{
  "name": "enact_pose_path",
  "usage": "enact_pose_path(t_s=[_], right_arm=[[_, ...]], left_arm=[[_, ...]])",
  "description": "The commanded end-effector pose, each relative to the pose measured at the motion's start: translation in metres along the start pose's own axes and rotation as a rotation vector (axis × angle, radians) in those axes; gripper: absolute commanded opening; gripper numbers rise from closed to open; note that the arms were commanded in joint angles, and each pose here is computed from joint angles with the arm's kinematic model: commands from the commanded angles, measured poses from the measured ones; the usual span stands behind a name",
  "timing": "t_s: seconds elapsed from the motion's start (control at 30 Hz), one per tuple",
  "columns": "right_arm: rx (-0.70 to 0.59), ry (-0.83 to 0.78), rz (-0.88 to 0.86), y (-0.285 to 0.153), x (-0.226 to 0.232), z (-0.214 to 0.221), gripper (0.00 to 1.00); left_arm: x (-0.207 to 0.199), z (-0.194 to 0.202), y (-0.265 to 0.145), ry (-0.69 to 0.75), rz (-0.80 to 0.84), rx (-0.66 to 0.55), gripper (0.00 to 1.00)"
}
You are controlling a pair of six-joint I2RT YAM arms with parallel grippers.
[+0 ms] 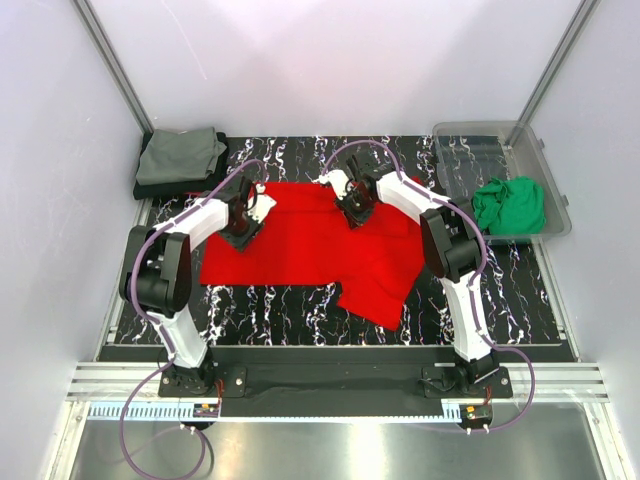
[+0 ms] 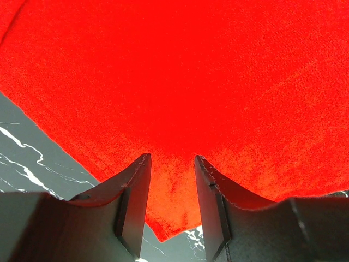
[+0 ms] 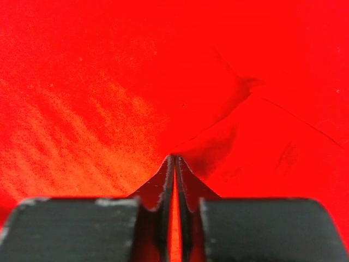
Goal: Fold and stack the t-shirts
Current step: Fold the tshirt
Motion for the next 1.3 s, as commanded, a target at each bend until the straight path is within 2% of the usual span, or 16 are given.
enact_pose_path(t_s=[0.0, 0.13, 0.4, 0.57, 0.6, 0.7, 0.83, 1.07, 1.27], right_arm=[[-0.017, -0.044, 0.032, -0.006, 0.005, -0.008, 0.08], [-0.035, -0.059, 0.046, -0.016, 0.009, -0.014, 0.00], [-0.097, -0.086, 0.049, -0.043, 0.024, -0.030, 0.00], [-0.093, -0.092, 0.056, -0.043, 0.027, -0.031, 0.00], [-0.079, -0.092, 0.071, -0.041, 0.025, -0.028, 0.04], [-0.042, -0.100, 0.106, -0.032, 0.018, -0.020, 0.24], [-0.016, -0.108, 0.127, -0.023, 0.013, -0.014, 0.32], [0.000, -0.102, 0.138, -0.012, 0.009, -0.013, 0.33], [0.006, -0.111, 0.187, -0.022, 0.004, -0.012, 0.34]], left_arm=[[0.007, -0.014, -0.004, -0.017, -0.006, -0.049, 0.42], [0.008, -0.015, -0.003, -0.017, -0.004, -0.052, 0.43], [0.009, -0.018, -0.002, -0.022, -0.005, -0.054, 0.42], [0.010, -0.019, -0.001, -0.022, -0.004, -0.052, 0.42], [0.010, -0.018, 0.000, -0.023, -0.003, -0.051, 0.42], [0.010, -0.019, -0.001, -0.022, -0.004, -0.052, 0.42], [0.009, -0.018, -0.001, -0.022, -0.003, -0.051, 0.42], [0.009, -0.017, 0.000, -0.021, -0.001, -0.047, 0.42], [0.009, -0.017, 0.000, -0.018, -0.001, -0.047, 0.42]])
Point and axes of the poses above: each gripper's point midway between its finger pads, its own y axis out along the fingers, its own x axis along the line the jaws close on, z = x × y, the point moved 5 cm from there along -y, back along the fingers, and after that the axes turned 6 degrees about y, right-handed, at the moved point
